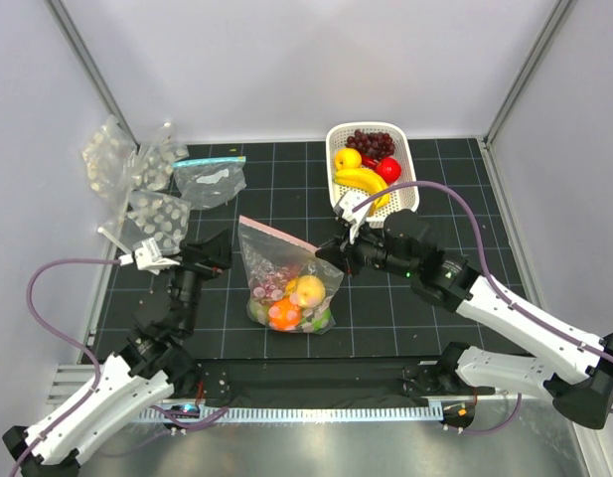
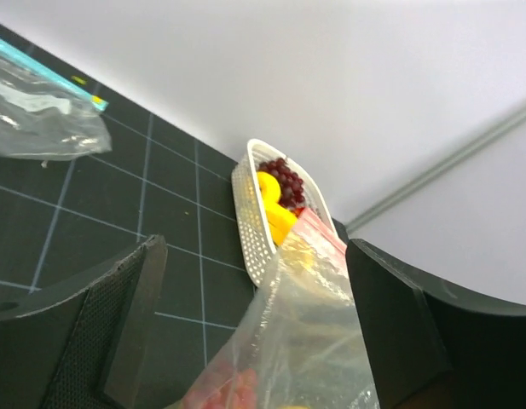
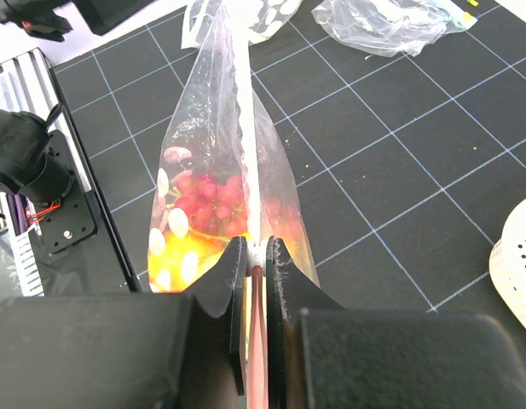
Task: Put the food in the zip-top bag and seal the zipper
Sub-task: Zip the zipper food storage bag at the center of the board.
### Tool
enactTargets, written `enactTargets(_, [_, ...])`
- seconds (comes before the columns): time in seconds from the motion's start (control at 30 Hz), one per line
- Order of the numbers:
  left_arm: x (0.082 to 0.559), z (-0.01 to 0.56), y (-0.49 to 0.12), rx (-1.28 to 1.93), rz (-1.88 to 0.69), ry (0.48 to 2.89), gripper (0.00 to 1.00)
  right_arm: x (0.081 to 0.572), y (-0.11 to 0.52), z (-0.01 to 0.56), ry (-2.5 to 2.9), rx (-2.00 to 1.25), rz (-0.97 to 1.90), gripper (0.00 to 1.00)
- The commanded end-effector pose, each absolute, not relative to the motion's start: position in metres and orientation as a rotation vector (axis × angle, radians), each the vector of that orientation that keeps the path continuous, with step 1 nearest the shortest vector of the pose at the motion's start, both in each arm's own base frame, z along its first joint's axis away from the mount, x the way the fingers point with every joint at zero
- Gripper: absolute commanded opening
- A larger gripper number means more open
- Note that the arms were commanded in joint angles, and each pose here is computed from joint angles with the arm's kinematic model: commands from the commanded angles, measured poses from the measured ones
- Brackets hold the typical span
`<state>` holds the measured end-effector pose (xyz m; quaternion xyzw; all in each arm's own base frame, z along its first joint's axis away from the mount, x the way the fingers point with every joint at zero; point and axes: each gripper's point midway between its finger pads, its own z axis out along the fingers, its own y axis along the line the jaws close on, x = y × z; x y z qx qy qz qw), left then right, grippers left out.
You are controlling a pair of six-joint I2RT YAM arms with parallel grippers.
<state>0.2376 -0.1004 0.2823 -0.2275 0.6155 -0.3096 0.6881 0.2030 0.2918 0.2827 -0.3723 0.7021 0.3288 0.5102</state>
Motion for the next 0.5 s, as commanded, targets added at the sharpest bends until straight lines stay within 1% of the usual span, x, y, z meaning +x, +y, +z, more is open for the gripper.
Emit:
enactTargets(0.0, [0.240,0.302,-0.128,-0.364,-0.750,1.385,0.94,0.205,0.293,0.303,1.644,-0.869,0.805,0.01])
enactTargets(0.1, [0.250,0.298,-0.141,-0.365,-0.729,1.479,1.00,0.204,0.293,0.304,1.640,-0.871,0.813,0.01])
enactTargets(0.23, [0.257,0.296,-0.153,-0.356,-0.736,1.527,1.00,0.203,0.293,0.304,1.639,-0.874,0.816,0.01])
enactTargets(0.47, [0.255,0.303,-0.160,-0.324,-0.781,1.498,1.00,0.202,0.295,0.303,1.642,-0.881,0.825,0.01])
